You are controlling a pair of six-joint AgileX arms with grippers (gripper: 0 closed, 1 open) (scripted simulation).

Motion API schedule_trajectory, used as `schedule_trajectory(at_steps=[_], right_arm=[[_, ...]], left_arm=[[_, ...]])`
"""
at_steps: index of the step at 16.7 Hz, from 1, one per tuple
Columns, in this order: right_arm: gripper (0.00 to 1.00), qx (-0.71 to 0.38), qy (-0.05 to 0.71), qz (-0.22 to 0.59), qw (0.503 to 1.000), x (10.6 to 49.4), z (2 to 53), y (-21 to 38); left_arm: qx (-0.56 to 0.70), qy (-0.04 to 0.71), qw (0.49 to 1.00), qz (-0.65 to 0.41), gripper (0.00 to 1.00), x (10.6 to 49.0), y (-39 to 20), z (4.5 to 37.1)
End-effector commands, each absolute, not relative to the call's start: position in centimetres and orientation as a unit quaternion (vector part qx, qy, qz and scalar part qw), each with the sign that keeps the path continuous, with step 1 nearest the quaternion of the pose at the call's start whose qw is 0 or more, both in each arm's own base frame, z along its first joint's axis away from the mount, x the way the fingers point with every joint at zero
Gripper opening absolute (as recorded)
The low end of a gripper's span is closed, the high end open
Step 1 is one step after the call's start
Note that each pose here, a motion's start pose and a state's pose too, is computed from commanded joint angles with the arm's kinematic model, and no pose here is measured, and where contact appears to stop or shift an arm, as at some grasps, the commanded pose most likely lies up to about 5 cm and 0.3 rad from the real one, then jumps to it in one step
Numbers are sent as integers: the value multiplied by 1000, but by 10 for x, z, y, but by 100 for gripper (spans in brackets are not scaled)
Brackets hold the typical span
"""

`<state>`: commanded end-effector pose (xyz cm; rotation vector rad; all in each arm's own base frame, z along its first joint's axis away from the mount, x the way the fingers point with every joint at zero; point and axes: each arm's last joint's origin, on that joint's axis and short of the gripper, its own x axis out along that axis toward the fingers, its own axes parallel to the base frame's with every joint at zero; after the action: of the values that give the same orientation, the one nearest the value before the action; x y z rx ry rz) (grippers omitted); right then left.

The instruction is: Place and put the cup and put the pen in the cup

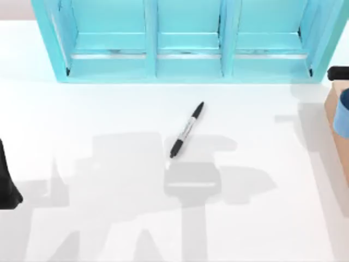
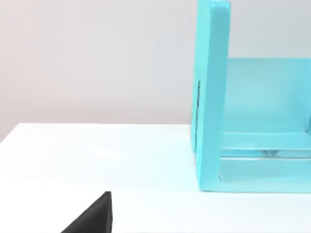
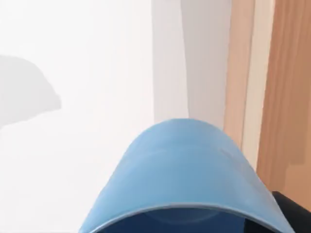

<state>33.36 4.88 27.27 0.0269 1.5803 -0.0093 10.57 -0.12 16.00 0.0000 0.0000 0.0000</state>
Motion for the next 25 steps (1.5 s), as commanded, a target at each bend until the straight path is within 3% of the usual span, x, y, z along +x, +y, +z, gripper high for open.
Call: schedule_trajectory(at_steps=[7, 23, 25], right_arm=[[0, 24, 689, 17, 724, 353, 212, 144], [0, 24, 692, 17, 721, 353, 162, 157], [15, 24, 692, 17, 721, 353, 162, 157]], left_arm=[[0, 0, 1000, 0, 100, 106, -1, 160], [0, 0, 1000, 0, 100, 106, -1, 160], [0, 0, 1000, 0, 100, 106, -1, 160]])
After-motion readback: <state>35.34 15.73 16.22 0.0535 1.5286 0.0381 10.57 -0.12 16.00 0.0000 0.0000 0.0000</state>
